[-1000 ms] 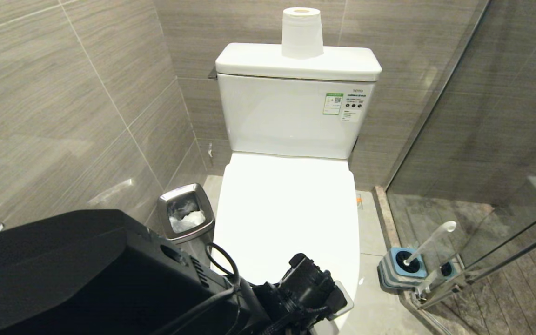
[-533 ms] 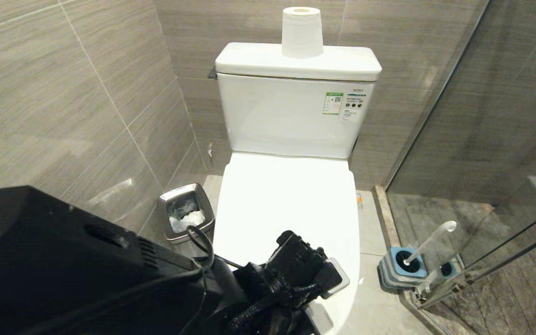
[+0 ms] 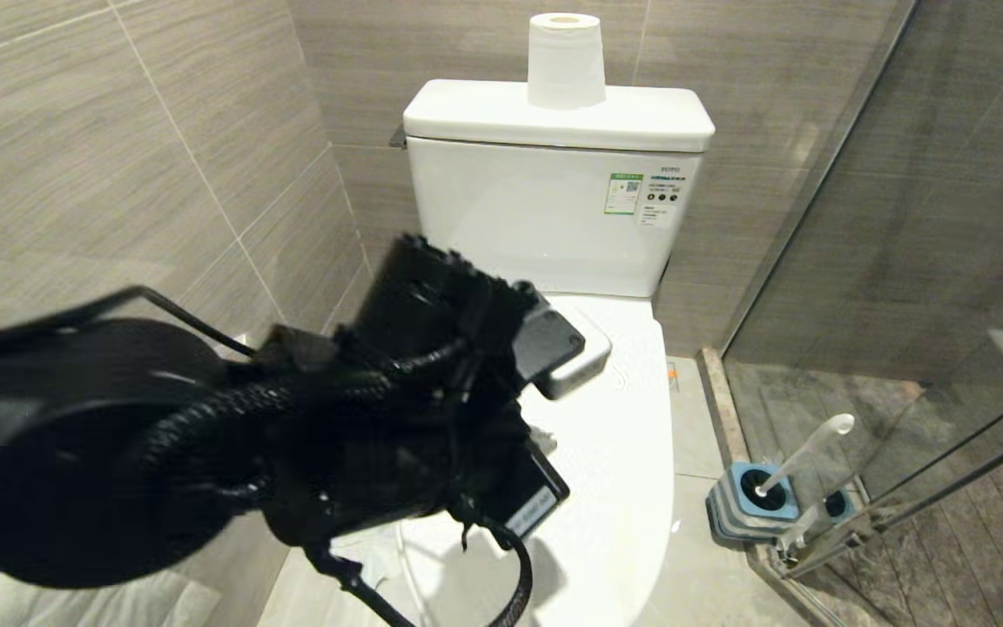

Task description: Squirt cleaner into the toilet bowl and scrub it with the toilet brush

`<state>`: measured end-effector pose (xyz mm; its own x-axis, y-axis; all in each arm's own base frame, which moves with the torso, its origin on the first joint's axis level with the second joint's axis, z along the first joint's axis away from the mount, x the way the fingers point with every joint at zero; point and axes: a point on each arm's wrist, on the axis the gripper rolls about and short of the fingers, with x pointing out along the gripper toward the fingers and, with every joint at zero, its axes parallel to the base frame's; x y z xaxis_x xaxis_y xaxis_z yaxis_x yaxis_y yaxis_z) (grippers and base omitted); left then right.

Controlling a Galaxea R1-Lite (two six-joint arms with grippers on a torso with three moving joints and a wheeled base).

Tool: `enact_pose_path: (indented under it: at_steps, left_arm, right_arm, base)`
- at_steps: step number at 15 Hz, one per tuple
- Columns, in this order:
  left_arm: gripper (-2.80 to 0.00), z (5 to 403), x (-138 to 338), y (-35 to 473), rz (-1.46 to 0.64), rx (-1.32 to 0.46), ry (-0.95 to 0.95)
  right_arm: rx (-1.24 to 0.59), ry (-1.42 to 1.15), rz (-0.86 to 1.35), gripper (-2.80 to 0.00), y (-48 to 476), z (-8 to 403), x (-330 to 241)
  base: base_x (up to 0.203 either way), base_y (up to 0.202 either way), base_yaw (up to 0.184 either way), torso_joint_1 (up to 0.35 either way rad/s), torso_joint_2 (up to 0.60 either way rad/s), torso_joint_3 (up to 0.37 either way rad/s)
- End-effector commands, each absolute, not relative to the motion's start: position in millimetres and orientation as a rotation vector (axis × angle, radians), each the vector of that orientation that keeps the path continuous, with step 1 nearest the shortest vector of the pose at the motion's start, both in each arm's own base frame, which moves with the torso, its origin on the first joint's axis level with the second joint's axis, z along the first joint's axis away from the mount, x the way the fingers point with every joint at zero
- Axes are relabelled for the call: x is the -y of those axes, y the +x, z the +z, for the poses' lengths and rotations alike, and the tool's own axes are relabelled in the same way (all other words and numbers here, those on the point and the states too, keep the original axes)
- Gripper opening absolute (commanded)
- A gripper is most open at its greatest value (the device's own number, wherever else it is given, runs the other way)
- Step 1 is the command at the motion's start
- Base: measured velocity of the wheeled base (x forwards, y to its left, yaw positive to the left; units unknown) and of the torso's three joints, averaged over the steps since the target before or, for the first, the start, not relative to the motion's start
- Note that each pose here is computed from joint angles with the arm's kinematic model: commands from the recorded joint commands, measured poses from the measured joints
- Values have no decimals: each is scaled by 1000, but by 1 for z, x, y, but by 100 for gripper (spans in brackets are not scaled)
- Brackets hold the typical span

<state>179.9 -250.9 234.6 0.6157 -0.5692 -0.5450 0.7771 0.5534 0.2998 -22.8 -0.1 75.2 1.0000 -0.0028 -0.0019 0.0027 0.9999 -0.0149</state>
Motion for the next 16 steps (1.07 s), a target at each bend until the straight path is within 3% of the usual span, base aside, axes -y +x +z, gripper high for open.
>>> enact_pose_path:
  at_steps: [1,8,16]
  left_arm:
    - [-280,299,223,164,-794,-240,433]
    - [-280,407,139,147,-575,-21,259]
    - [-280,469,71,95,-273,155,73]
  right_arm:
    - [-4,-15,-2,-280,-23,75,0]
    - [-5,-15,-1,-280,-23,75,0]
    - [-4,-15,-2,-280,-23,75,0]
  base:
    - [0,0,0,0,0,0]
    - [0,0,0,0,0,0]
    - [0,0,0,0,0,0]
